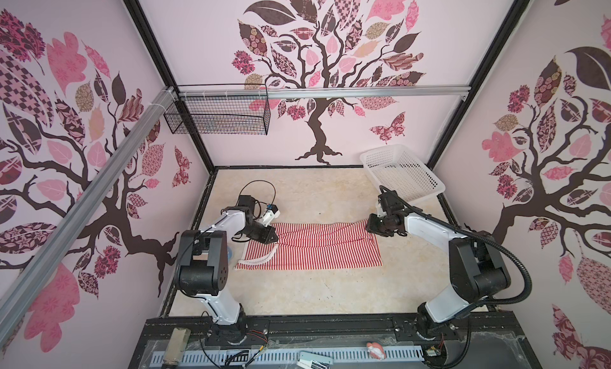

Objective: Fold and stack tank tops
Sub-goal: Fold the tank top at the center of the table.

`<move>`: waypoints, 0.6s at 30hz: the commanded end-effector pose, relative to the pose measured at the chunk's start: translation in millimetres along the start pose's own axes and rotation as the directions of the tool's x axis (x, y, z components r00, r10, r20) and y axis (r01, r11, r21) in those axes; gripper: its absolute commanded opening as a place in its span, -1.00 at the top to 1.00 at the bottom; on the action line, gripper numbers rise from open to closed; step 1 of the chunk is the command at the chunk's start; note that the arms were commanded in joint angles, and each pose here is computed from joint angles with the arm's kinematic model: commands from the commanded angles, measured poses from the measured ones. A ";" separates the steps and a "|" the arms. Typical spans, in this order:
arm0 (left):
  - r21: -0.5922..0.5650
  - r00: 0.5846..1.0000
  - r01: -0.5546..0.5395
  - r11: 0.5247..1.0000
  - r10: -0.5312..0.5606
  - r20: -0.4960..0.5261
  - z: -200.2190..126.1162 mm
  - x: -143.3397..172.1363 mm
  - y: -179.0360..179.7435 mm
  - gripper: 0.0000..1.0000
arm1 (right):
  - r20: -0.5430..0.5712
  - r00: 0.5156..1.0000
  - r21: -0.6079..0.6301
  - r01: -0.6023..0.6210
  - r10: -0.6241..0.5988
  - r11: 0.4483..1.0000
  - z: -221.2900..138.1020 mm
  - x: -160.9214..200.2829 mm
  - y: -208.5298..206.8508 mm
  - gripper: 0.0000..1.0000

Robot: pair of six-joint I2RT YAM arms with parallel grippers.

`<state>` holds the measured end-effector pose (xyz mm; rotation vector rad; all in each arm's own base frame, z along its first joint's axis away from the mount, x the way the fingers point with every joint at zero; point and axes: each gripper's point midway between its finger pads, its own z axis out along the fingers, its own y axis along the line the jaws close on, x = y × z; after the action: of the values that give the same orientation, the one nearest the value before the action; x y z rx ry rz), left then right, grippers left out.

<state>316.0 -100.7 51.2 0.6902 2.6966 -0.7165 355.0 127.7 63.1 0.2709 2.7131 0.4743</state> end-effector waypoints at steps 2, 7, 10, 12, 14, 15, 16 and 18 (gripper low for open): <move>0.008 0.999 -0.014 1.000 0.013 0.034 -8.0 -1.4 -6.4 0.77 | -0.059 0.998 -0.049 -0.034 0.031 0.998 15.2 5.2 6.6 0.23; 0.006 0.999 -0.010 1.000 0.010 0.041 -10.0 -0.6 -8.3 0.77 | -0.059 0.998 -0.073 -0.040 0.036 0.997 14.9 1.3 12.8 0.52; 0.000 0.999 -0.002 1.000 0.002 0.053 -11.2 -4.0 -7.2 0.76 | -0.020 0.999 -0.089 -0.029 0.027 0.996 3.7 -11.4 21.0 0.71; 0.000 0.998 0.006 1.000 -0.006 0.058 -10.7 -6.2 -6.2 0.77 | 0.012 1.000 -0.099 -0.016 0.017 0.995 -6.8 -24.1 28.8 0.73; 0.005 0.998 0.014 1.000 -0.014 0.063 -10.3 -9.0 -5.8 0.78 | 0.048 0.999 -0.109 -0.003 0.008 0.994 -17.3 -38.4 37.1 0.79; 0.007 0.998 0.018 1.000 -0.019 0.065 -10.0 -10.3 -5.6 0.79 | 0.061 0.998 -0.118 0.001 0.006 0.993 -20.6 -44.3 41.4 0.80; 0.010 0.997 0.024 1.000 -0.025 0.070 -10.1 -11.9 -5.7 0.79 | 0.070 0.998 -0.123 0.005 0.003 0.992 -22.8 -50.1 45.1 0.80; 0.016 0.996 0.033 0.999 -0.034 0.079 -10.5 -15.5 -5.8 0.79 | 0.074 0.997 -0.129 0.012 -0.002 0.992 -24.3 -60.1 51.7 0.81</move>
<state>317.2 -103.4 61.3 0.6408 2.6671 -0.7303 393.5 151.8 99.3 0.2499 2.6397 0.6126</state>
